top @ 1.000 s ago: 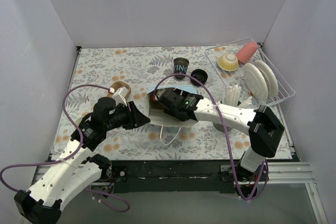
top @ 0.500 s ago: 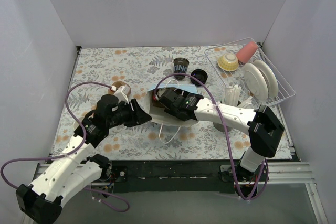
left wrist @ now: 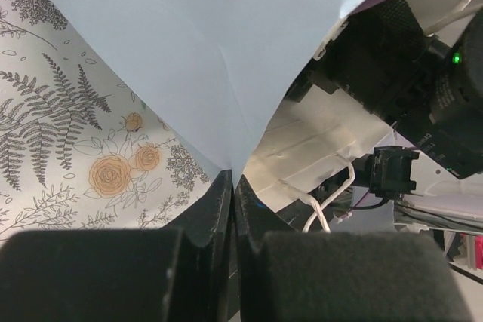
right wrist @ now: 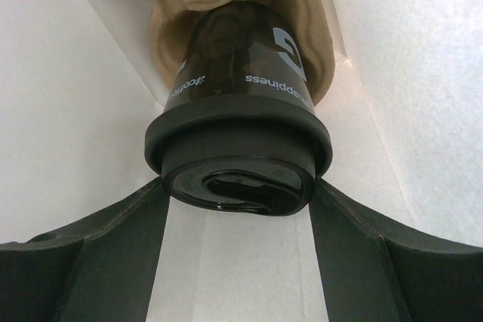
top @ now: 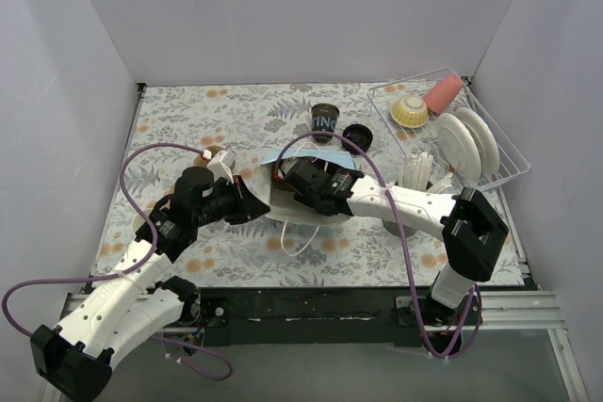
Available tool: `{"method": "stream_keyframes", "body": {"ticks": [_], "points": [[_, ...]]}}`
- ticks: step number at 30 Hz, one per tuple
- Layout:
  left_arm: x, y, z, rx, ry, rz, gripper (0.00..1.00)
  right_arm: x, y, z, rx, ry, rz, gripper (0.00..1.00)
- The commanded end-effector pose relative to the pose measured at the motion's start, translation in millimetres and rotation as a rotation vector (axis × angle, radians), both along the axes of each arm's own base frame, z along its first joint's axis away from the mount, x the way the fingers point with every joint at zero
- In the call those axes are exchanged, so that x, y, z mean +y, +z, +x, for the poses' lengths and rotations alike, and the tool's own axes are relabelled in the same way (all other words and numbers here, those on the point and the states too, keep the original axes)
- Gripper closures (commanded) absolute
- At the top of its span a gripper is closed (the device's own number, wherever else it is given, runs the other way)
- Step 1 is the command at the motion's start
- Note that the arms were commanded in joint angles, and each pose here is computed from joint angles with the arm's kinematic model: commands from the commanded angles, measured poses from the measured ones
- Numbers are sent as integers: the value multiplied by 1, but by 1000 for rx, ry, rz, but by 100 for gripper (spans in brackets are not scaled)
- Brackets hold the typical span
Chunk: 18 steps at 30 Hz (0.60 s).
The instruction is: Pack the takeout coffee
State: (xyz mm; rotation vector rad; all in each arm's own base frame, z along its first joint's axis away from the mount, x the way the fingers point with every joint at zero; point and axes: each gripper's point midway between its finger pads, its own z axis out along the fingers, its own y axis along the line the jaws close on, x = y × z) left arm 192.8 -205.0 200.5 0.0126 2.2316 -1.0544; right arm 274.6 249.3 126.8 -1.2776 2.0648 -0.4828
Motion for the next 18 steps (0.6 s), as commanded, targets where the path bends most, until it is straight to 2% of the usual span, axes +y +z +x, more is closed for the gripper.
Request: {"method": "stream_keyframes", "body": {"ticks": [1, 18], "points": [[-8, 20, -8, -35, -51, -69, 100, -7, -11, 13, -14, -44, -13, 58], [-11, 15, -13, -2, -57, -100, 97, 6, -25, 24, -19, -44, 22, 49]]}}
